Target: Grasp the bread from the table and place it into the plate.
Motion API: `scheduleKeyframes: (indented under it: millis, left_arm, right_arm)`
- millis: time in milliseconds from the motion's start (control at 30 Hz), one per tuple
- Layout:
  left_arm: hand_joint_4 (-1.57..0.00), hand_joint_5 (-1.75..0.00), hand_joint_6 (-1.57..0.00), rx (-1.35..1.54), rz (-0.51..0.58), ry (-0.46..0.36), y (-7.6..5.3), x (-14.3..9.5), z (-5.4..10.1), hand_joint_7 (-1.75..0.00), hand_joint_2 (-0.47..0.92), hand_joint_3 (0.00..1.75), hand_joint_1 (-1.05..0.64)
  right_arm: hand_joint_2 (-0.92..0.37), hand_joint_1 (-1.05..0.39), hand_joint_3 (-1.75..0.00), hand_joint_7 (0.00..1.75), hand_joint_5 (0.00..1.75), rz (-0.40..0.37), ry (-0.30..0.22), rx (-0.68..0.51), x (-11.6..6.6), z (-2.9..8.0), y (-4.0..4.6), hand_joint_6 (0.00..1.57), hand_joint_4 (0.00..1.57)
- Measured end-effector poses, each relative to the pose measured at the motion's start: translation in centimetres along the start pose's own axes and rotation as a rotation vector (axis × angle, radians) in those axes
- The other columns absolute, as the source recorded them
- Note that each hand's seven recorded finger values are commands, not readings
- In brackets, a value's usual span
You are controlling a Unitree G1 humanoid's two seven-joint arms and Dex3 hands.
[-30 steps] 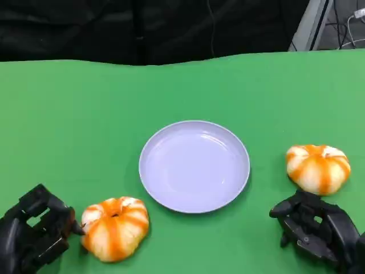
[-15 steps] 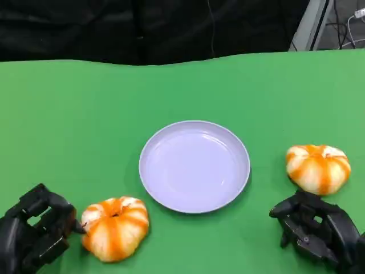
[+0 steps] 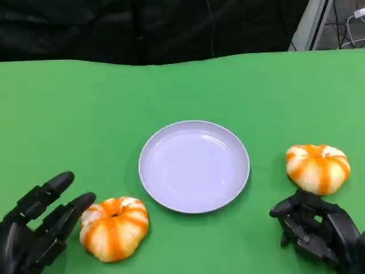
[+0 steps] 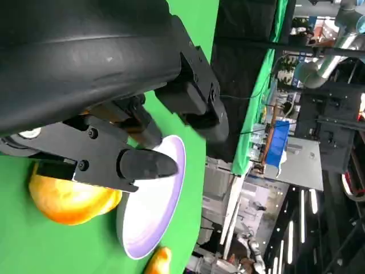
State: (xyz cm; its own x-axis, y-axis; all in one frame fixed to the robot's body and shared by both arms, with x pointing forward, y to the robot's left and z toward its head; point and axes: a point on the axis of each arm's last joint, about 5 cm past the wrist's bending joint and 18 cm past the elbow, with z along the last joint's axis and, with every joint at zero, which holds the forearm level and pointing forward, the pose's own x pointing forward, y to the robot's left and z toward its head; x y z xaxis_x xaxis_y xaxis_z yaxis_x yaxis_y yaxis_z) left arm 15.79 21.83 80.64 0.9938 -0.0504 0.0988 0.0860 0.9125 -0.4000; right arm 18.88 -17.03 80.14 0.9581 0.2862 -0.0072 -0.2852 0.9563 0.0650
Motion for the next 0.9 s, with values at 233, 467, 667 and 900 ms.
scheduleKeyframes:
  millis: [233, 467, 667, 900]
  left_arm:
    - [-0.39, 0.0, -0.34, 0.088, -0.042, -0.002, 0.0, 0.0, 0.4, 0.0, 0.92, 0.2, -0.64]
    - [-0.37, -0.01, -0.35, 0.385, -0.136, 0.031, -0.2, 0.3, 1.7, -0.01, 0.92, 0.1, -0.89]
    - [-0.38, -0.01, -0.35, 0.674, -0.218, 0.08, -1.0, 0.6, 2.8, -0.01, 0.92, 0.11, -0.94]
    - [-0.36, 0.0, -0.33, 0.832, -0.295, 0.129, -2.2, 1.0, 3.5, 0.0, 0.92, 0.09, -0.97]
  right_arm:
    - [-0.92, -0.26, -0.45, 1.12, 1.75, 0.0, 0.0, 0.0, 0.0, 0.0, 0.0, 0.72, 0.65]
    - [-0.92, -0.26, -0.45, 1.12, 1.75, -0.002, 0.0, -0.001, 0.0, 0.0, 0.0, 0.73, 0.64]
    - [-0.92, -0.26, -0.45, 1.12, 1.75, -0.003, 0.0, -0.001, 0.0, 0.0, 0.01, 0.73, 0.64]
    - [-0.92, -0.26, -0.45, 1.12, 1.75, -0.007, 0.0, -0.011, 0.1, 0.0, 0.08, 0.73, 0.64]
